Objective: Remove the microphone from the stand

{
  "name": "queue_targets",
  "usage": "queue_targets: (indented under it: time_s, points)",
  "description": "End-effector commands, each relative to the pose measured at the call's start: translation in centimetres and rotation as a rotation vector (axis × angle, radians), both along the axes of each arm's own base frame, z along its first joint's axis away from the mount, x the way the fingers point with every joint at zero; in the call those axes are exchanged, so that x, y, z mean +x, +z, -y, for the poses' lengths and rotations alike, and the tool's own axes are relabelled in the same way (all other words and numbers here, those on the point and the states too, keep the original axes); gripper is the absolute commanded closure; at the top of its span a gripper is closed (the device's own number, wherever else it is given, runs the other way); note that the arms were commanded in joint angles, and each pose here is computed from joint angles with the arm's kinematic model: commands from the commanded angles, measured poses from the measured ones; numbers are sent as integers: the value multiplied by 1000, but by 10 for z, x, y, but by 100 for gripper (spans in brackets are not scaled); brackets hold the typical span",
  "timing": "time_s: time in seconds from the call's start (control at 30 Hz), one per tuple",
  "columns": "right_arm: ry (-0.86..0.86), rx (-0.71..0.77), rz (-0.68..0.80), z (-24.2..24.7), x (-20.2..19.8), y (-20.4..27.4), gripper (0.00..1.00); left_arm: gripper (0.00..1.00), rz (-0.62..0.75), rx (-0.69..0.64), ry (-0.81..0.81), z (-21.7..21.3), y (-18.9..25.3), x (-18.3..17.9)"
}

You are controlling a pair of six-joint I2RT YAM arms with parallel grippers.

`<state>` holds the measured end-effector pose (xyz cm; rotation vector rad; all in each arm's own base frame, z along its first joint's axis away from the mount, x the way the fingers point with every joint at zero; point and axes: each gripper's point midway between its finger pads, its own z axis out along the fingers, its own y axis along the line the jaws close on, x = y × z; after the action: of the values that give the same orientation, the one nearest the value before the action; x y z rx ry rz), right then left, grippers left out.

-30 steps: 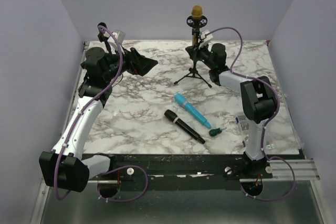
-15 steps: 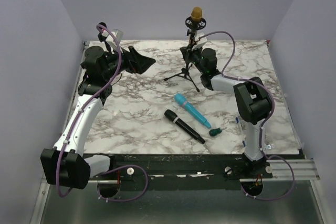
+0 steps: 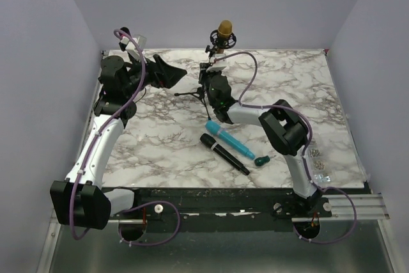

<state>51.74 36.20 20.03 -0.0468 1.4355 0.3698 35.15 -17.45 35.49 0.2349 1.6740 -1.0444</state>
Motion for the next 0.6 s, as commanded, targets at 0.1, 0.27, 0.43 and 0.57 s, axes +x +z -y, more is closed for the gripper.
queue_targets:
  time_s: [0.1,0.27,0.43,0.57]
  points:
    - [-140,-45,-119,-14,-18,-56,93,11,22,-22,42,-11,9,1]
    - [-123,-89,-146,-26,-25,-65,77,10,25,-25,59,-17,11,3]
    - [-110,-101,-146,-25,-27,-63,66,10,24,-29,57,-17,11,3]
    - [-107,-148,-112,-24,-25,-62,65,10,28,-31,55,-17,12,1]
